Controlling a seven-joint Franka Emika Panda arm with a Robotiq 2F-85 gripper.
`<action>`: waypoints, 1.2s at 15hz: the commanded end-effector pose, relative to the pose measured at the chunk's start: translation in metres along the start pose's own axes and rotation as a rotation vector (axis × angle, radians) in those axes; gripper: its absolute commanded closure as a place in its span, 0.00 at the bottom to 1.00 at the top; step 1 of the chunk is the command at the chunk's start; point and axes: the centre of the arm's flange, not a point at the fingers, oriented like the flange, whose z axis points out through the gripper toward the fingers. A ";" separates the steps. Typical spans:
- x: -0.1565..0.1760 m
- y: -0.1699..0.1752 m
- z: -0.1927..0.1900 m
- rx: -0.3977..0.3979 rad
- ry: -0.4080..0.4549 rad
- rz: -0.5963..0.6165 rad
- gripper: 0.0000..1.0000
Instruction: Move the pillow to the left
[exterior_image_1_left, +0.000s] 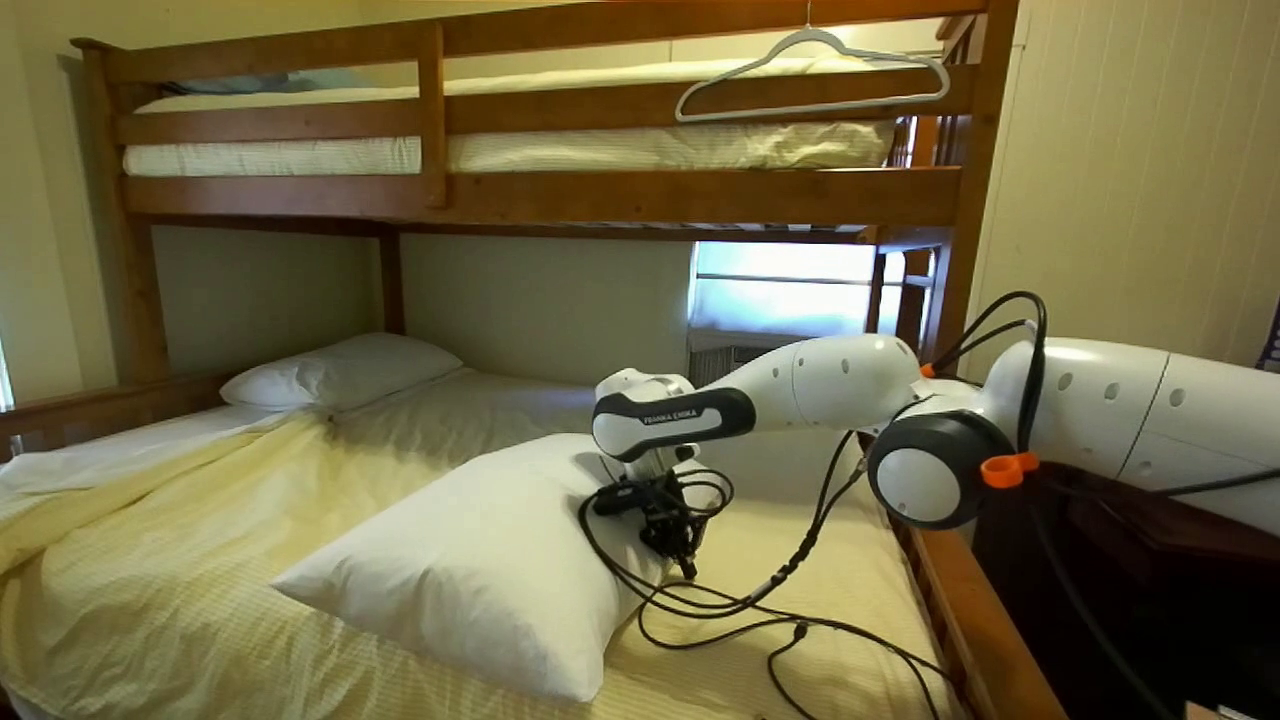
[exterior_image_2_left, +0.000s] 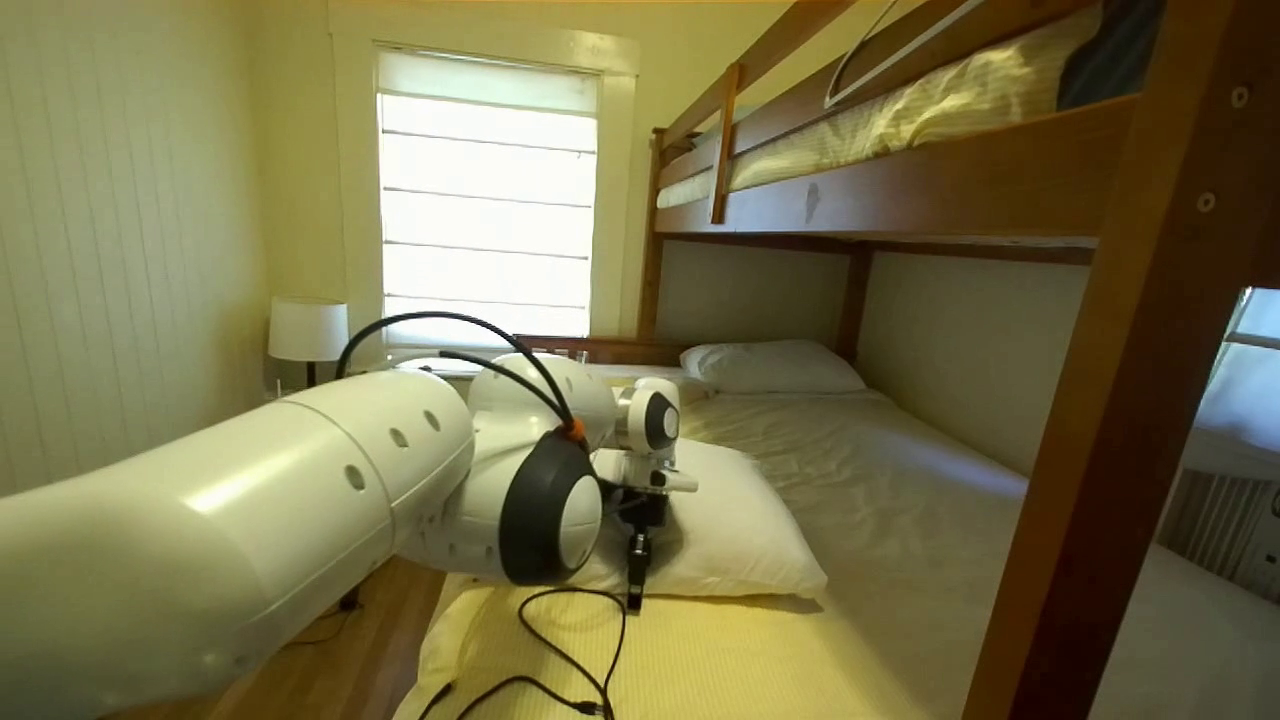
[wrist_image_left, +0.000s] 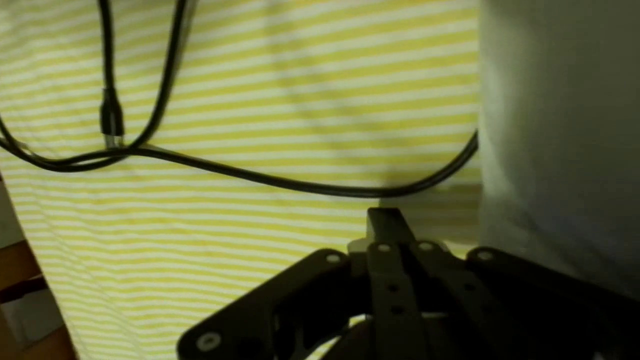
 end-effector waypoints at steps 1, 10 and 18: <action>-0.018 0.020 0.016 0.160 0.083 0.035 1.00; -0.023 -0.044 -0.060 0.496 0.116 0.019 1.00; -0.040 -0.085 -0.112 0.787 0.168 -0.024 1.00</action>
